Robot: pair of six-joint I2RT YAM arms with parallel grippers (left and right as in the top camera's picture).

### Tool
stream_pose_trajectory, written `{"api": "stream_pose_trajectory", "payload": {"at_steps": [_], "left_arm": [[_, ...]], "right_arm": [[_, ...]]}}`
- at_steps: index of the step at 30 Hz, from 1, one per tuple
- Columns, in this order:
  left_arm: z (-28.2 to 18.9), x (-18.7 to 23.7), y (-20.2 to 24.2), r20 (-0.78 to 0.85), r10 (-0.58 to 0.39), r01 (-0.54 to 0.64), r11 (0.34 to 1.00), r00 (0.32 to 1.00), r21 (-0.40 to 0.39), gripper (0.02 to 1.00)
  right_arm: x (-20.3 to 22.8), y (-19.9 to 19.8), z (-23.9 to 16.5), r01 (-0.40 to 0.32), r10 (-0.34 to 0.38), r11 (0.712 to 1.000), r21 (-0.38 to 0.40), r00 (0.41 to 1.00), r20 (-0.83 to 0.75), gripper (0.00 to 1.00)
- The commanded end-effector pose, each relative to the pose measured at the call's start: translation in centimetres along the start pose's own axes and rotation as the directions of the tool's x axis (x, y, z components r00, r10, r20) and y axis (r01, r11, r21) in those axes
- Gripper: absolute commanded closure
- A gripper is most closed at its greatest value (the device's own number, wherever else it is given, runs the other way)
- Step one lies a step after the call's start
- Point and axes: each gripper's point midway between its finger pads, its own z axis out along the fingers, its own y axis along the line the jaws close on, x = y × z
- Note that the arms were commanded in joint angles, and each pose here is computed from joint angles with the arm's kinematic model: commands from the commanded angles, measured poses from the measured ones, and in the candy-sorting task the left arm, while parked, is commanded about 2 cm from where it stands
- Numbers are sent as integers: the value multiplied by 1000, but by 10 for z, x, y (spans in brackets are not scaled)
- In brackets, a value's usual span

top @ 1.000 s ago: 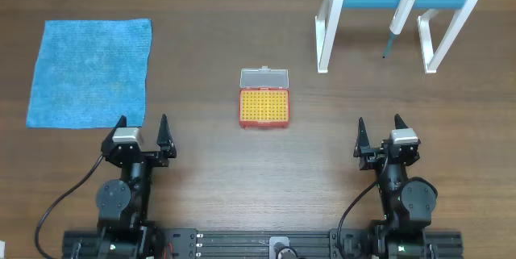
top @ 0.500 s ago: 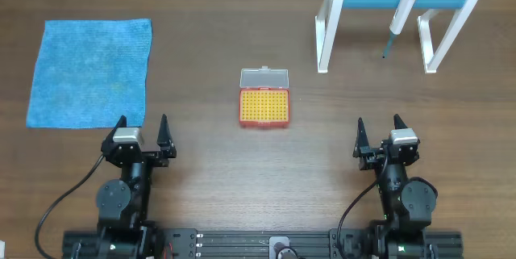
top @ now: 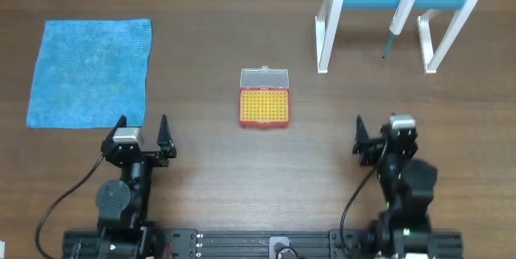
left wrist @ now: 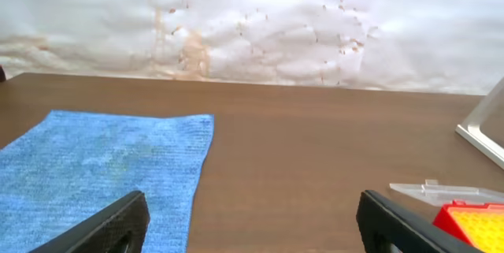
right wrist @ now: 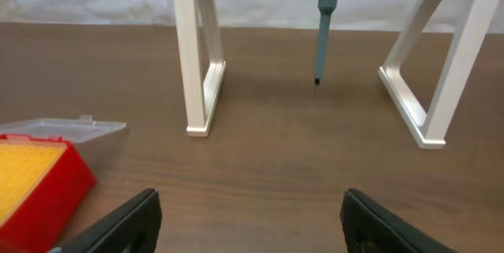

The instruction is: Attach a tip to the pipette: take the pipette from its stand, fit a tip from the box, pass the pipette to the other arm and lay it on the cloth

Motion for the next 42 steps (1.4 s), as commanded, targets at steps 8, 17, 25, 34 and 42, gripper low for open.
{"api": "stream_pose_trajectory", "payload": {"at_steps": [8,17,25,34,42], "left_arm": [[0,1,-2,-2,19,-19,1000,1000,9,161],[0,1,-2,-2,19,-19,1000,1000,9,161],[0,1,-2,-2,19,-19,1000,1000,9,161],[0,1,-2,-2,19,-19,1000,1000,9,163],[0,1,-2,-2,19,-19,1000,1000,9,161]], "right_arm": [[-56,-42,109,-123,113,984,132,990,80,264],[-99,-86,128,17,-14,975,222,1000,-16,264],[-88,-84,168,43,-32,989,138,996,-82,264],[-88,-89,184,55,-42,989,136,995,-94,264],[-87,-88,185,43,-30,990,135,995,-96,928]]}}
